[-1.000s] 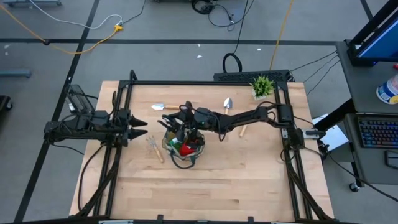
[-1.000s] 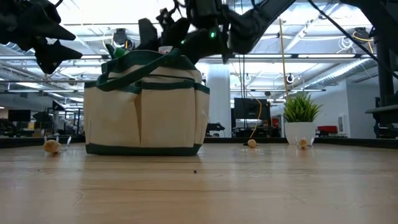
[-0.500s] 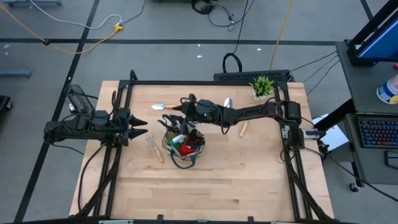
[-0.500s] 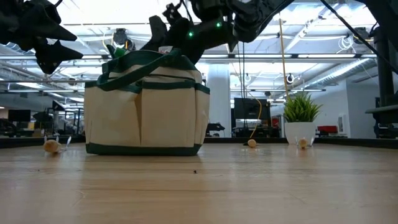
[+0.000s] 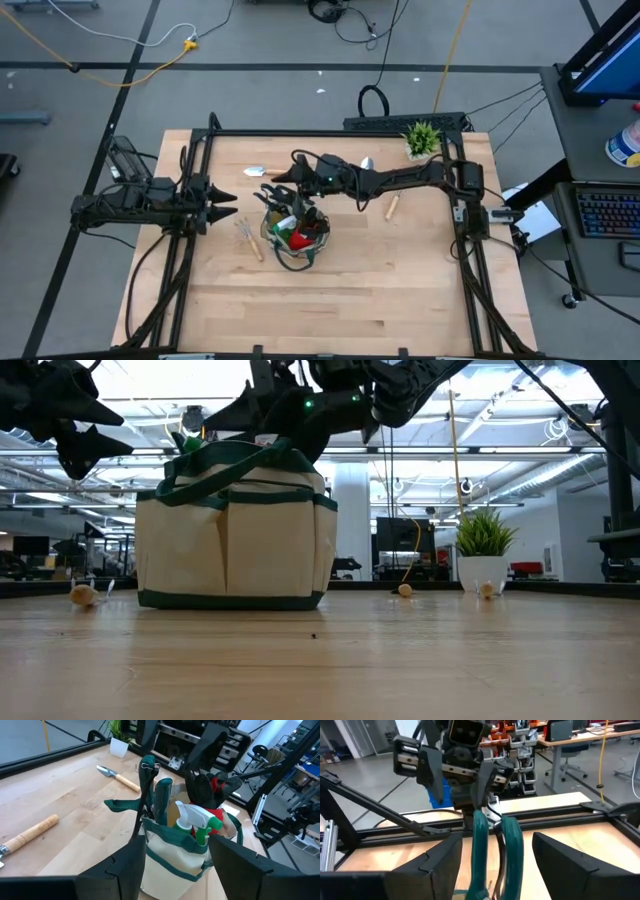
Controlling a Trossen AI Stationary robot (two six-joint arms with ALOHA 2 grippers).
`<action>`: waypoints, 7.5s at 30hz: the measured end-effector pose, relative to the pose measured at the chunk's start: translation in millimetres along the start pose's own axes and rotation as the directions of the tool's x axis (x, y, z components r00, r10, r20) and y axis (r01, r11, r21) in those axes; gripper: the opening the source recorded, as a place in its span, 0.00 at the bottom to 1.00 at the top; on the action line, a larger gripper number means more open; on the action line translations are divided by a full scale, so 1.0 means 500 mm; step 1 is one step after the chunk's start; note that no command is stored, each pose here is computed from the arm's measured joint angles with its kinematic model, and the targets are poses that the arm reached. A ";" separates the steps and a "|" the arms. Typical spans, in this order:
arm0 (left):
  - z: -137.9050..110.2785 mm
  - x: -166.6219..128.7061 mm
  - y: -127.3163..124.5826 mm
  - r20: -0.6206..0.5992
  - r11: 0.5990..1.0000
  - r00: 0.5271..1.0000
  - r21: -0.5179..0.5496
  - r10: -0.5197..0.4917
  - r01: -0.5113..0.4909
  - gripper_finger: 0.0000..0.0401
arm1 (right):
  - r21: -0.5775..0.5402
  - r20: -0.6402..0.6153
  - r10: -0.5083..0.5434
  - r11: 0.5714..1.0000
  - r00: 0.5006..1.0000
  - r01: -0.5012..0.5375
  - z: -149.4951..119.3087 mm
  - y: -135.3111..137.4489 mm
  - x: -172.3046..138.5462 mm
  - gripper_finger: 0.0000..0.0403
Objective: Pick & Place Garden tools in Gardening bag
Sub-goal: Put the green shear scissors into the brown gardening bag
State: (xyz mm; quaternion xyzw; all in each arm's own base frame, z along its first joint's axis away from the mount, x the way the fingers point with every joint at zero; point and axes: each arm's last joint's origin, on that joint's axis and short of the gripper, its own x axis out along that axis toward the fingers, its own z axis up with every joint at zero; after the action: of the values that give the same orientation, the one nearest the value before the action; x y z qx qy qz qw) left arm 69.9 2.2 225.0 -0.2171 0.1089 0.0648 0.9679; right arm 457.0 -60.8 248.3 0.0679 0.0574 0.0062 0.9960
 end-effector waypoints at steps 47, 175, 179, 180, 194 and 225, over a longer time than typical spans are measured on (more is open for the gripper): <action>0.005 0.000 0.000 0.035 1.000 0.999 -0.026 0.018 -0.017 0.56 | 0.062 -0.061 0.100 0.993 0.993 -0.097 -0.010 -0.048 0.026 0.59; 0.003 0.113 0.003 -0.080 0.937 0.955 -0.190 0.284 -0.295 0.56 | 0.079 -0.121 0.054 0.996 0.991 -0.045 -0.054 -0.019 0.064 0.00; -0.003 0.104 0.013 -0.111 0.902 0.940 -0.266 0.322 -0.341 0.56 | 0.079 -0.121 0.054 0.996 0.991 -0.045 -0.054 -0.019 0.064 0.00; -0.005 0.101 0.016 -0.124 0.893 0.934 -0.274 0.335 -0.356 0.56 | 0.079 -0.121 0.054 0.996 0.991 -0.045 -0.054 -0.019 0.064 0.00; 0.038 0.056 -0.012 -0.250 0.961 0.933 0.158 0.260 -0.225 0.56 | 0.079 -0.121 0.055 0.996 0.991 -0.046 -0.054 -0.019 0.064 0.00; -0.001 0.173 -0.024 -0.329 0.675 0.814 0.730 0.480 -0.103 0.56 | 0.102 -0.108 0.000 0.995 0.994 0.011 -0.052 -0.026 0.064 0.00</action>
State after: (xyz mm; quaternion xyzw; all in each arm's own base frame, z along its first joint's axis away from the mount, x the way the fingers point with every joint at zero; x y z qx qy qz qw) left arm 155.6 -2.2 208.9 0.1662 0.4037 0.1217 0.8914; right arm 485.9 -69.5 217.6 0.1184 0.1113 0.0040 0.9867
